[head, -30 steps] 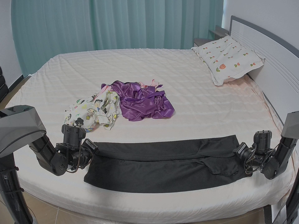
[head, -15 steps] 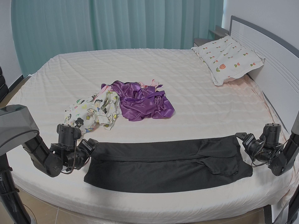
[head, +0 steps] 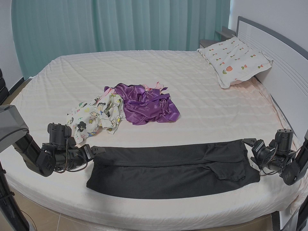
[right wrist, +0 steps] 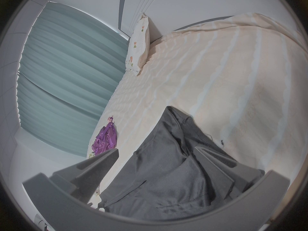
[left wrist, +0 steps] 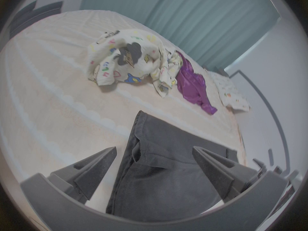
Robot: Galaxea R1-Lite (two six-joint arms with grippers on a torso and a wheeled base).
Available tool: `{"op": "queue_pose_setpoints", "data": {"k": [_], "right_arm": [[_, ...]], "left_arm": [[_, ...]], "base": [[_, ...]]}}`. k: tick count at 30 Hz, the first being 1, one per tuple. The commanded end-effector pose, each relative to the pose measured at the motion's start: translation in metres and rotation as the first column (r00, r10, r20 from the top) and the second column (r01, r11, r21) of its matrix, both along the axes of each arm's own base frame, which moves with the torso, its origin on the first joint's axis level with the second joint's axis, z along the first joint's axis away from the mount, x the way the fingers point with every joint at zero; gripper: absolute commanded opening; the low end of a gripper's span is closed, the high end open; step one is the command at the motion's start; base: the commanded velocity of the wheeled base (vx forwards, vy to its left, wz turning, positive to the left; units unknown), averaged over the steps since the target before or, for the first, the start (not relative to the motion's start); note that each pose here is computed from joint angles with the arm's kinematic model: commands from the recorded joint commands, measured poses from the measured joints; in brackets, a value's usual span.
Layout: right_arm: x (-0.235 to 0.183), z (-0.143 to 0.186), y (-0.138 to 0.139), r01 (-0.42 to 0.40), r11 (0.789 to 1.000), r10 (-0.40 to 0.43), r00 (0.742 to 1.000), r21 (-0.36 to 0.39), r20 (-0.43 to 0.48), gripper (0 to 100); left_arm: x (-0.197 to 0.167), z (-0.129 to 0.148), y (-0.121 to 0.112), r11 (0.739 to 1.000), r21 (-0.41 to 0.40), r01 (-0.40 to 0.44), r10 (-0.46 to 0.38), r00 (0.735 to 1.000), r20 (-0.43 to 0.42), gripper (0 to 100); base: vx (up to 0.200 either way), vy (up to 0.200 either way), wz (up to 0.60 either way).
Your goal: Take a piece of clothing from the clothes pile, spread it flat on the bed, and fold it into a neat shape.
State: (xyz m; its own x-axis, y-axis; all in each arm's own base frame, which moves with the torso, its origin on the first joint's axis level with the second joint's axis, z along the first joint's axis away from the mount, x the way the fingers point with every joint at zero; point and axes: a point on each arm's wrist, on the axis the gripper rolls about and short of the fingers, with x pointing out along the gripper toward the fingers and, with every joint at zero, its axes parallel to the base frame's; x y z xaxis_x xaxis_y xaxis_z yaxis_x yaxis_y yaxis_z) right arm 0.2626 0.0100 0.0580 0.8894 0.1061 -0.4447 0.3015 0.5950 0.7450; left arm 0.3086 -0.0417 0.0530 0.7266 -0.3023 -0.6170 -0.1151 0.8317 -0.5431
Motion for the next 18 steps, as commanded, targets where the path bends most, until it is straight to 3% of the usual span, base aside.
{"op": "queue_pose_setpoints", "data": {"k": [1, 13, 18], "right_arm": [[-0.008, 0.000, 0.001, -0.022, 1.000, 0.023, 1.000, 0.018, -0.013, 100], [-0.009, -0.001, -0.001, -0.020, 0.999, 0.021, 1.000, 0.027, -0.016, 100], [-0.008, -0.004, -0.001, -0.019, 0.999, 0.019, 0.999, 0.026, -0.029, 100]], "left_arm": [[0.020, -0.031, 0.004, 0.995, 0.068, 0.072, -0.068, 0.996, -0.058, 100], [0.042, -0.040, 0.005, 0.988, 0.101, 0.113, -0.107, 0.992, -0.070, 100], [0.035, -0.040, 0.003, 0.982, 0.063, 0.176, -0.171, 0.982, -0.074, 100]], "base": [[0.000, 0.000, 0.00], [0.000, 0.000, 0.00], [0.000, 0.000, 0.00]]}}
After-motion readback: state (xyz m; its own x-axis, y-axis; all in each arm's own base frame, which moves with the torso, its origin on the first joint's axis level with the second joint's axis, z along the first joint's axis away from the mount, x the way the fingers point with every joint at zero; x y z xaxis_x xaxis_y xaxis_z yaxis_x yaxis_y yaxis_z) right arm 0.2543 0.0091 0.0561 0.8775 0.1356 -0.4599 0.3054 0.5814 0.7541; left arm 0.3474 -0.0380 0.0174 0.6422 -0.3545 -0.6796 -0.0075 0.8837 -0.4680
